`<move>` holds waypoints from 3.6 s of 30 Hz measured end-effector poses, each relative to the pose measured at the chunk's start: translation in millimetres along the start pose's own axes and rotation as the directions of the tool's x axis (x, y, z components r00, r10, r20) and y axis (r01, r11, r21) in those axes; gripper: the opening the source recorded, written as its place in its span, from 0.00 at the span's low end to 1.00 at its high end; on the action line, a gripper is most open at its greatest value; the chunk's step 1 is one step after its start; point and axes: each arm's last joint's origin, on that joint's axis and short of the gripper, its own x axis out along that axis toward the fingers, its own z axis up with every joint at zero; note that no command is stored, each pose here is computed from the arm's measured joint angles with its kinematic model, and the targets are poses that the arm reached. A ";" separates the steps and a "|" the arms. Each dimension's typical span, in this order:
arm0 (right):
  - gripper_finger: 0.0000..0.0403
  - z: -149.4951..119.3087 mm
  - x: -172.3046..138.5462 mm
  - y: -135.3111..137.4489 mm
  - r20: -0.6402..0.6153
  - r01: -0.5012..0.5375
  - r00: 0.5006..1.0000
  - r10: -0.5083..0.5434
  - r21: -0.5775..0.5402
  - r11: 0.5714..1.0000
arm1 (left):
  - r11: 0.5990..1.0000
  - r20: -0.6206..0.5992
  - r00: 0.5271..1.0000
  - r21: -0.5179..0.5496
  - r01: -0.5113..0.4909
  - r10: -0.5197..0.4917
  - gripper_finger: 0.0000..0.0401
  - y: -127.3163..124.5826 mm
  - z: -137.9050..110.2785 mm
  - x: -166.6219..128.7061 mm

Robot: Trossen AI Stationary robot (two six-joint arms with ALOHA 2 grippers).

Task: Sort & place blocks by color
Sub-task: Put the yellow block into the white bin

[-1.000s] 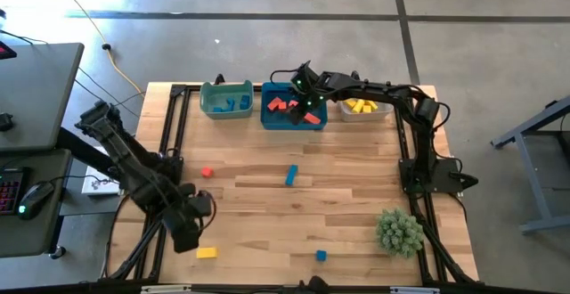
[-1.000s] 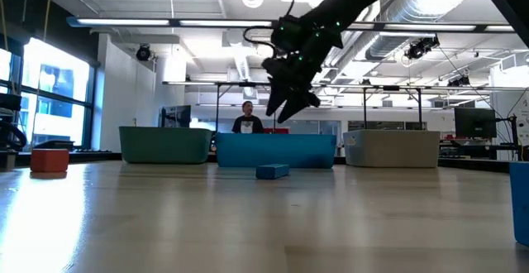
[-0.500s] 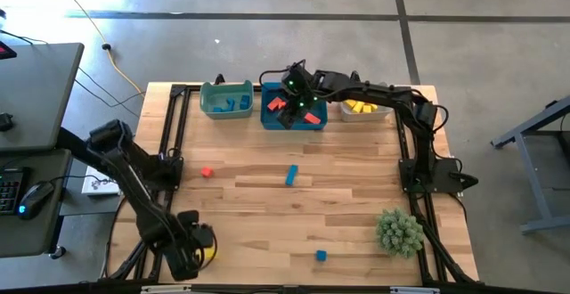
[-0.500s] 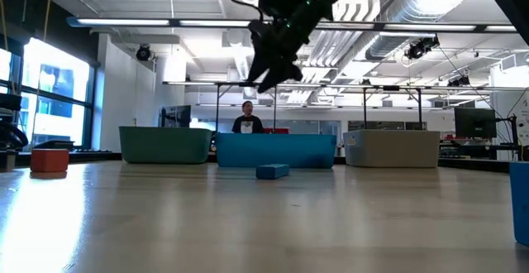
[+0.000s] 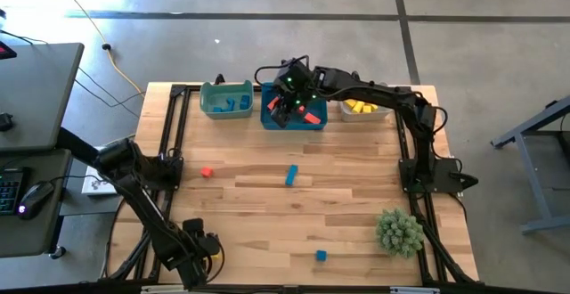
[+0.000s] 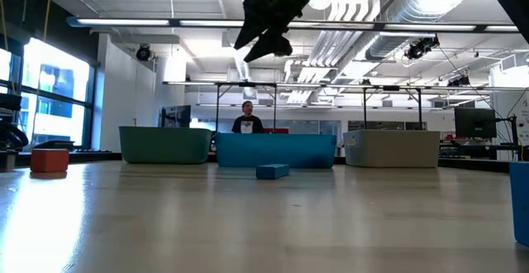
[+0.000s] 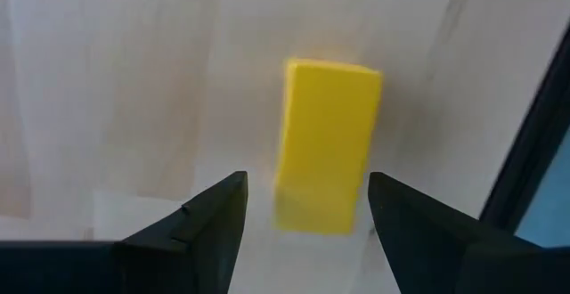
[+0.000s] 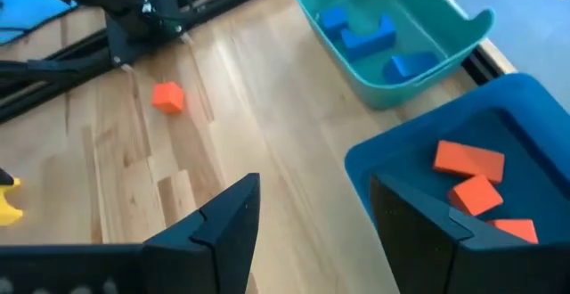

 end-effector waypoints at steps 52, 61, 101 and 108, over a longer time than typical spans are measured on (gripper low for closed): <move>0.50 -17.3 -0.2 7.7 -0.185 -0.190 0.969 0.165 -0.128 0.973 | 0.975 0.285 0.957 0.192 -0.115 0.057 0.26 175.0 110.3 -111.5; 0.60 -11.4 0.5 8.5 -0.128 -0.195 0.976 0.177 -0.154 0.969 | 0.967 0.326 0.940 0.190 -0.169 0.100 0.26 228.7 124.9 -122.9; 0.60 -5.4 5.3 37.1 -0.004 -0.104 0.993 0.117 -0.499 0.861 | 0.984 0.670 0.738 0.068 -0.164 0.077 0.26 304.6 165.0 -146.4; 0.47 -5.5 5.4 36.8 -0.001 -0.085 0.995 0.097 -0.480 0.873 | 0.983 0.694 0.716 0.064 -0.170 0.078 0.26 304.8 167.4 -148.4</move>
